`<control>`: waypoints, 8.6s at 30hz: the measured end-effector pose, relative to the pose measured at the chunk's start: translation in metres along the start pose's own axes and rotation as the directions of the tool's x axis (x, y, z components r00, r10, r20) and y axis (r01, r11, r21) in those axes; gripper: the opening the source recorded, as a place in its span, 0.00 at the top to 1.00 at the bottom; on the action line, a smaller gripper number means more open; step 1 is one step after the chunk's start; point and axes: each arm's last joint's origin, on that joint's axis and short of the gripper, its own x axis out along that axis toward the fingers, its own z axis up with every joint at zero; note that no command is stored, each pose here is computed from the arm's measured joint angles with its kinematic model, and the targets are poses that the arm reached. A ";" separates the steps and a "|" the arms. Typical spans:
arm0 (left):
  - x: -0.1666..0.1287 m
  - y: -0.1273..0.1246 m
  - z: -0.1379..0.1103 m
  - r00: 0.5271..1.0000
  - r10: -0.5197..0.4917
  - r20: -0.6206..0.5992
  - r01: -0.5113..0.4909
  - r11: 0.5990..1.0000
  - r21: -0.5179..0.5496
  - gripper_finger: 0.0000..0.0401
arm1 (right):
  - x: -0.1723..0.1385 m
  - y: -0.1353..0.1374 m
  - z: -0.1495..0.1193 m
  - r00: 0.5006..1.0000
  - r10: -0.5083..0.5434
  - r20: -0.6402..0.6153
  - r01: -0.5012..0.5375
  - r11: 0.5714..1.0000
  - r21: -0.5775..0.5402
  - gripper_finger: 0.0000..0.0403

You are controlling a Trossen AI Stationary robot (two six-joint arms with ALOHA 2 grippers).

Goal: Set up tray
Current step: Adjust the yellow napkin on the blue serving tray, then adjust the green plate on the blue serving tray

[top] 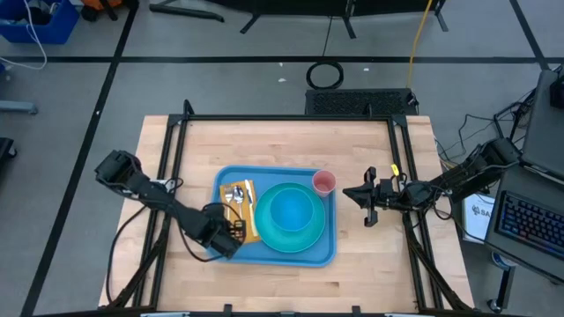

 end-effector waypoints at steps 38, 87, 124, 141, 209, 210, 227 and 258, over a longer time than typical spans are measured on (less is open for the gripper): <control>0.022 -0.005 -0.002 0.998 0.047 -0.043 -0.049 0.998 -0.029 1.00 | 0.000 0.000 0.000 1.000 0.000 0.000 0.000 1.000 0.000 1.00; 0.006 -0.002 -0.036 0.971 -0.235 -0.032 0.236 0.972 0.001 0.82 | 0.000 0.000 0.000 1.000 0.000 0.000 0.000 1.000 0.000 1.00; 0.018 -0.005 -0.042 0.974 -0.224 -0.034 0.225 0.974 0.027 0.82 | 0.000 0.000 0.000 1.000 0.000 0.000 0.000 1.000 0.000 1.00; 0.026 -0.002 -0.039 0.976 -0.215 -0.033 0.216 0.976 0.007 0.98 | 0.000 0.000 0.000 1.000 0.000 0.000 0.000 1.000 0.000 1.00; 0.011 0.028 -0.029 0.999 0.013 -0.038 -0.007 0.988 0.153 0.97 | 0.000 0.000 0.000 1.000 -0.001 -0.004 0.001 1.000 -0.002 1.00; 0.010 0.027 -0.029 0.999 0.004 -0.038 0.002 0.988 0.154 0.95 | 0.000 0.000 0.000 1.000 0.000 -0.004 0.000 1.000 -0.002 1.00; 0.006 0.026 -0.032 0.997 -0.045 -0.066 0.055 0.987 0.151 0.74 | 0.000 0.000 0.000 1.000 -0.001 -0.004 0.001 1.000 -0.002 1.00; -0.010 -0.038 0.004 0.946 -0.311 0.089 0.248 0.873 0.419 0.74 | 0.000 0.000 0.000 1.000 -0.001 -0.004 0.001 1.000 -0.002 1.00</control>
